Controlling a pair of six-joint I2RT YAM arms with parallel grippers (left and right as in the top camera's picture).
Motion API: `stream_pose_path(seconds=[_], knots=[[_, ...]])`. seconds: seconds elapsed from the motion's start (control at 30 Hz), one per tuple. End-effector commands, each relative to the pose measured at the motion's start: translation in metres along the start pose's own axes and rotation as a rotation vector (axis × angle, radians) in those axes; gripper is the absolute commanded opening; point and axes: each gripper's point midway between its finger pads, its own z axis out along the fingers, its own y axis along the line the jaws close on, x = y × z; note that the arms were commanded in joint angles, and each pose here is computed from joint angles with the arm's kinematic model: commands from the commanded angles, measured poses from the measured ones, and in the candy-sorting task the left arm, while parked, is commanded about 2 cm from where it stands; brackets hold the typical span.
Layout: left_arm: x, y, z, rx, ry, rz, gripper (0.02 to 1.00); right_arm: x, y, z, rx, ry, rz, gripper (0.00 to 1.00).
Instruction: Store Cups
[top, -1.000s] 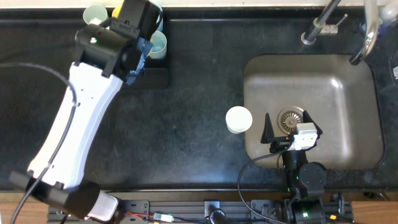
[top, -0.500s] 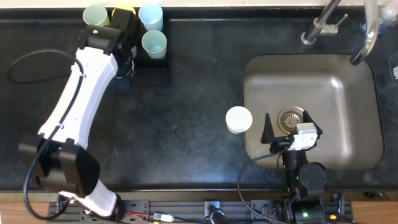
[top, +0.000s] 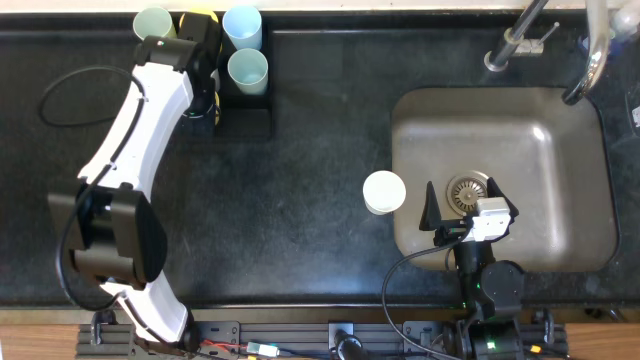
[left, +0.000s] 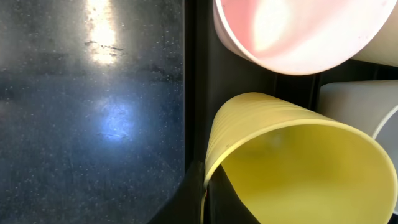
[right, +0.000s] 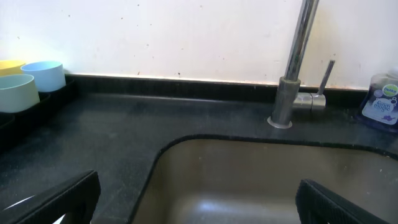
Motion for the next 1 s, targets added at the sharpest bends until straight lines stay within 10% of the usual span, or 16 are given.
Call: stream_pose_path(seconds=[0.03, 0.53, 0.67, 0.83, 1.0], knots=[[0.001, 0.0, 0.01, -0.021, -0.001, -0.022, 0.036, 0.003, -0.001, 0.0, 0.001, -0.003, 0.0, 0.998], [-0.005, -0.005, 0.026, -0.034, -0.002, -0.046, 0.077, 0.003, -0.001, 0.0, 0.001, -0.003, 0.0, 0.998], [-0.009, -0.01, 0.023, -0.008, -0.015, -0.044, 0.426, 0.003, -0.001, 0.0, 0.001, -0.003, 0.0, 0.998], [-0.032, -0.037, -0.04, 0.229, -0.093, 0.024, 0.678, 0.003, -0.001, 0.0, 0.001, -0.003, 0.0, 0.998], [-0.063, -0.091, -0.177, 0.727, -0.341, 0.329, 0.807, 0.003, -0.001, 0.0, 0.001, -0.003, 0.0, 0.996]])
